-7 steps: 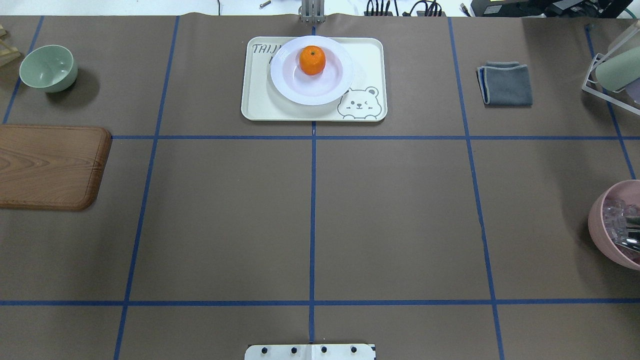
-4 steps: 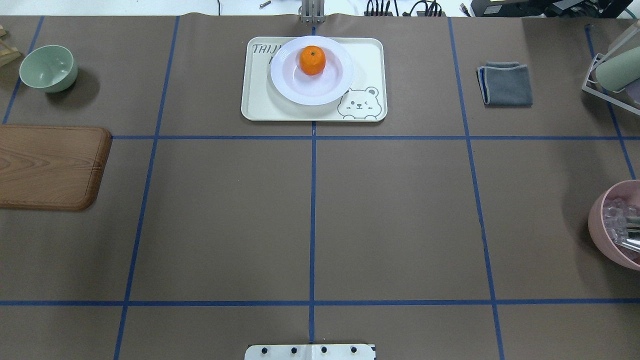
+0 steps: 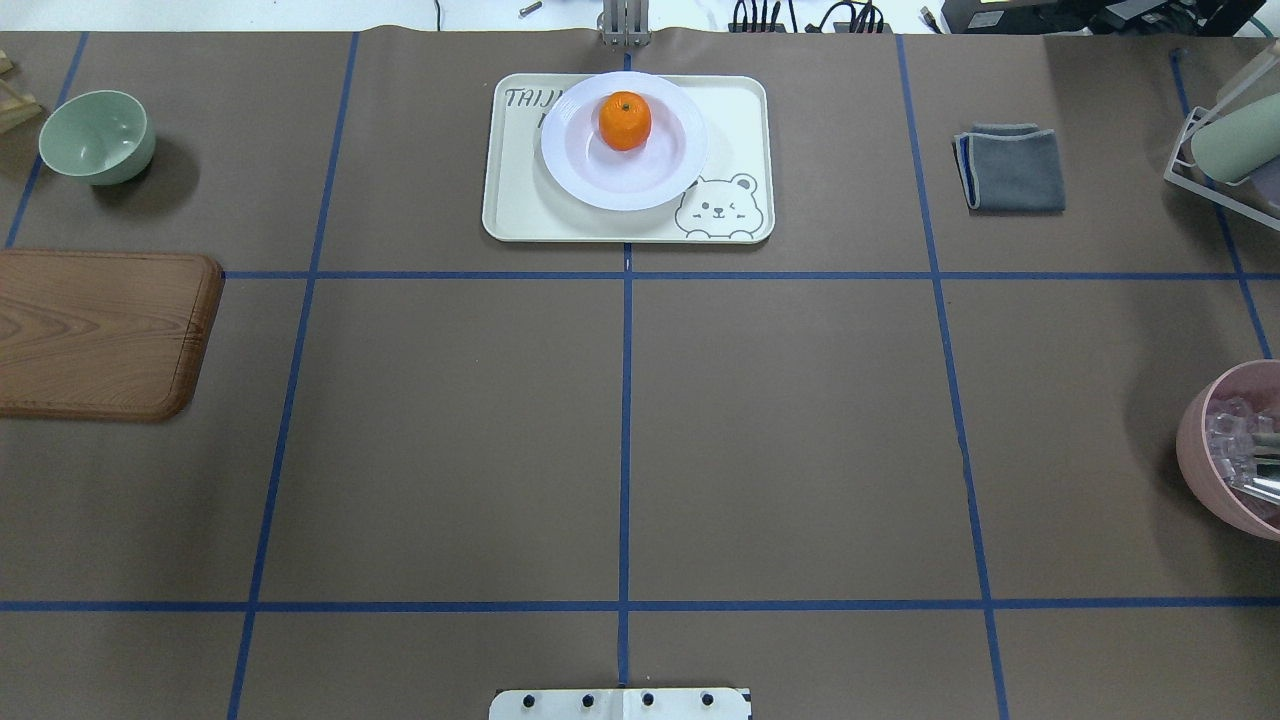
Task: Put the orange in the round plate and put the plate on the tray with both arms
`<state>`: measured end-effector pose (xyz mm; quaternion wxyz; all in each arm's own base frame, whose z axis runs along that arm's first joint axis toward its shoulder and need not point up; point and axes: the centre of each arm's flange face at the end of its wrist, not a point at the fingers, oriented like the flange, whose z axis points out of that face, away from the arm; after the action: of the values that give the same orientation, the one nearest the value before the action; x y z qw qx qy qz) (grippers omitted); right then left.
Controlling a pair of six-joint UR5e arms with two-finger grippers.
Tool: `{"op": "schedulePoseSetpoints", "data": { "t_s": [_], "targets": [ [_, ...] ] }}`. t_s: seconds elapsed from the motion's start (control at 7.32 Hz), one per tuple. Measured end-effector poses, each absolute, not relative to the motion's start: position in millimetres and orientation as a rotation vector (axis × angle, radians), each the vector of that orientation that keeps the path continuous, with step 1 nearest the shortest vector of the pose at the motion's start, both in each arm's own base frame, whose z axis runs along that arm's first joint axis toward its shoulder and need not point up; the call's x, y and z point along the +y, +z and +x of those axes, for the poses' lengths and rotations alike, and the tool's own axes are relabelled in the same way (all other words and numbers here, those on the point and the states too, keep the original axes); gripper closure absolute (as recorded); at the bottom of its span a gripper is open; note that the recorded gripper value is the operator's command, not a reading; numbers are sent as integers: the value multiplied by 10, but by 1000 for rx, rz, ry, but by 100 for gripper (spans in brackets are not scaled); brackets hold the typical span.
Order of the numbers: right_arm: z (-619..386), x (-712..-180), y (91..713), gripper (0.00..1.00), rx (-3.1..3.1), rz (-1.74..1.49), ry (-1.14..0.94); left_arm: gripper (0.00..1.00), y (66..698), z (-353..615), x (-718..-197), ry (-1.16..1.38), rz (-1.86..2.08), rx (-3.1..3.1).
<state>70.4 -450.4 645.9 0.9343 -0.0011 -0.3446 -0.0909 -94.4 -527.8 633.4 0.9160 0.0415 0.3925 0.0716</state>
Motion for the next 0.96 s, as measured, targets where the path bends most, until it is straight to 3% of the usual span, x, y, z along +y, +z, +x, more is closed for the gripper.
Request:
{"op": "schedulePoseSetpoints", "data": {
  "t_s": [0.27, 0.96],
  "targets": [
    [733, -4463, 6719, 0, -702, -23, -176, 2, 6367, -942, -5273, 145, 79, 809],
    [894, -4507, 6146, 0, -613, 91, -188, 2, 6395, -939, -5240, 144, 75, 810]
  ]
}}
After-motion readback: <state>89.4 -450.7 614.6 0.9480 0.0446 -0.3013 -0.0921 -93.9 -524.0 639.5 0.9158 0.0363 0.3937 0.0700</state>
